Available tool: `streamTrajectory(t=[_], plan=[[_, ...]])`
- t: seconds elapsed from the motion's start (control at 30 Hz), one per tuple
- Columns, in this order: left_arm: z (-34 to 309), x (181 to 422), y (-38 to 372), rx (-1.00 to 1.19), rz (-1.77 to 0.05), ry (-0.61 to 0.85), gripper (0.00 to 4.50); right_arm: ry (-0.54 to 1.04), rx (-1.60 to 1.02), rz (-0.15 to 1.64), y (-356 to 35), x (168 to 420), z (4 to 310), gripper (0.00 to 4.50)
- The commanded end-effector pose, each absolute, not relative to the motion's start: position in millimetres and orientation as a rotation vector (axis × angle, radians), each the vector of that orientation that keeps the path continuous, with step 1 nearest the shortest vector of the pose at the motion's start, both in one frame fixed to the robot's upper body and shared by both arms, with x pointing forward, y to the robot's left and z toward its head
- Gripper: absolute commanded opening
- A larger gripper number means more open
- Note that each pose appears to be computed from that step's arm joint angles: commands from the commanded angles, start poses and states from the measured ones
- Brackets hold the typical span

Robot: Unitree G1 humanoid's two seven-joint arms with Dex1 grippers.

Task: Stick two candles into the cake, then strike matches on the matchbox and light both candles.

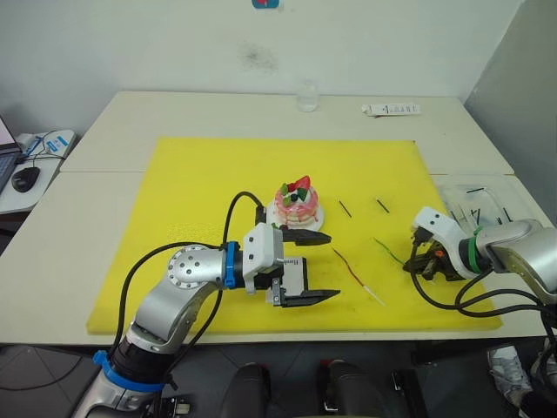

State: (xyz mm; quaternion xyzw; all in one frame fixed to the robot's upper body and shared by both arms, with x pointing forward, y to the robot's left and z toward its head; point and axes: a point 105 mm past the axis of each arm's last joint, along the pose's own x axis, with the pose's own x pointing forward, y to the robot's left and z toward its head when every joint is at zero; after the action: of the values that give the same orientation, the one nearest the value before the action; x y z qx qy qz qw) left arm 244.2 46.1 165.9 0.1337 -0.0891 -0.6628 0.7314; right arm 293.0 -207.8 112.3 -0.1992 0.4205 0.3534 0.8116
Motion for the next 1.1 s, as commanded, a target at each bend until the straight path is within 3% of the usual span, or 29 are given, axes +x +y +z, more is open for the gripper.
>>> streamTrajectory(t=[0.03,0.2,0.4,0.57,0.77,1.0,1.1], plan=[[172.9,242.6,44.6,0.309,-1.462,-0.234,4.50,0.881,-0.418,0.768,-203.8,293.9,118.3,0.14],[169.0,243.8,48.1,0.270,-1.437,-0.207,4.50,0.780,-0.303,0.840,-189.1,292.8,146.8,0.14],[174.1,250.0,47.7,-0.057,-1.367,-0.072,4.50,0.475,-0.042,1.001,-158.8,282.9,212.2,0.14],[179.8,257.0,38.8,-0.211,-1.369,0.003,4.50,0.311,0.015,0.992,-146.0,282.6,233.9,0.14],[197.6,266.2,21.6,-0.327,-1.387,0.020,2.77,0.226,0.046,1.008,-127.3,278.4,244.7,0.00],[193.9,277.8,14.9,-0.281,-1.362,0.030,2.77,0.182,0.057,1.002,-119.8,279.3,246.9,0.00],[197.2,281.9,13.4,-0.316,-1.355,0.021,2.24,0.171,0.069,1.007,-118.0,279.2,249.5,0.00]])
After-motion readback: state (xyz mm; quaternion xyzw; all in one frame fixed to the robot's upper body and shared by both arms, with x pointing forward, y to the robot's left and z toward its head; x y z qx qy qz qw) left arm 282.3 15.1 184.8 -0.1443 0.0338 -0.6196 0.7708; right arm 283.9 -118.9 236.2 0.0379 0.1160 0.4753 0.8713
